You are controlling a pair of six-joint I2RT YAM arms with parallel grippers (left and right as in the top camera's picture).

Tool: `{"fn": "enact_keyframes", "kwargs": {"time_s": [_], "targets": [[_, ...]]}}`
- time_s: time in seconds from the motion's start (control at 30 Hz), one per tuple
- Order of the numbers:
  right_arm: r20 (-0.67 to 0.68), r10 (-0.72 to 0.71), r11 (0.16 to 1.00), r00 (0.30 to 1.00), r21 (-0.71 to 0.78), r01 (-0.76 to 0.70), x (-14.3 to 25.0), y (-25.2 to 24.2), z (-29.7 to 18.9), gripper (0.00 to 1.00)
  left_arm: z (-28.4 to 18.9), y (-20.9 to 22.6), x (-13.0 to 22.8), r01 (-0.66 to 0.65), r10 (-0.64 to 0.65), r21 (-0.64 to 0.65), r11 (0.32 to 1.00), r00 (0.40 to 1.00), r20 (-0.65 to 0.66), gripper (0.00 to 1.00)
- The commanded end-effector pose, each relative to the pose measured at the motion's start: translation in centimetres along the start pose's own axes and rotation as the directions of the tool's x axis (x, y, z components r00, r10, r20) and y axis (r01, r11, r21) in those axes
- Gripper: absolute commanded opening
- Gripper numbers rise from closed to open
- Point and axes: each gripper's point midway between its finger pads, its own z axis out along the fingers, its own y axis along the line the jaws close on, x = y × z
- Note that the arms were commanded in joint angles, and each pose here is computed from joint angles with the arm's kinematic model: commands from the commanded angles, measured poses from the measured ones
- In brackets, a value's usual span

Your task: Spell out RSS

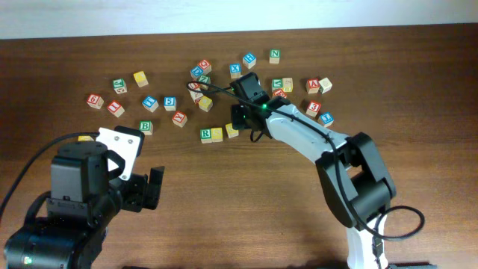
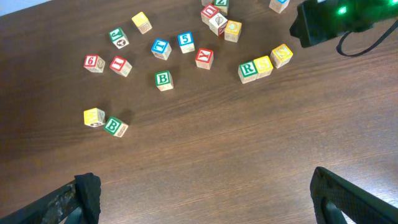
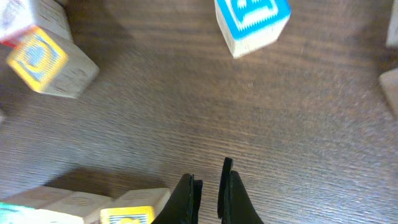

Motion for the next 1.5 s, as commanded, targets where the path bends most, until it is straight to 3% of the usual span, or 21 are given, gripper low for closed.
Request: {"fn": "enact_keyframes", "kwargs": {"time_s": [0.0,0.6,1.07,1.23,1.3,1.4,1.47], "targets": [[-0.030,0.004,1.000,1.000,0.016,-0.004,1.2,-0.6,1.5,0.04,-0.1,-0.1,0.0,-0.012,0.012,0.007,1.000,1.000,0.006,0.99],[-0.122,-0.031,0.994,0.992,-0.105,0.018,3.6,2.5,1.3,0.04,-0.1,-0.1,0.0,-0.012,0.012,0.006,1.000,1.000,0.006,0.99],[-0.102,-0.017,0.999,0.995,-0.050,0.012,2.6,1.2,0.6,0.04,-0.1,-0.1,0.0,-0.012,0.012,0.006,1.000,1.000,0.006,0.99],[-0.049,0.083,0.996,0.995,0.021,-0.082,-3.4,-3.2,-7.6,0.04,-0.1,-0.1,0.0,-0.012,0.012,0.007,1.000,1.000,0.006,0.99],[-0.042,0.048,0.999,0.998,0.024,-0.047,-4.2,-3.8,-12.9,0.04,-0.1,-0.1,0.0,-0.012,0.012,0.006,1.000,1.000,0.006,0.99],[-0.097,-0.013,1.000,0.995,0.016,0.015,0.1,-3.2,-22.7,0.04,-0.1,-0.1,0.0,-0.012,0.012,0.007,1.000,1.000,0.006,0.99],[-0.072,-0.106,0.994,0.992,-0.030,0.104,3.3,-1.7,-26.6,0.04,-0.1,-0.1,0.0,-0.012,0.012,0.007,1.000,1.000,0.006,0.99]]}}
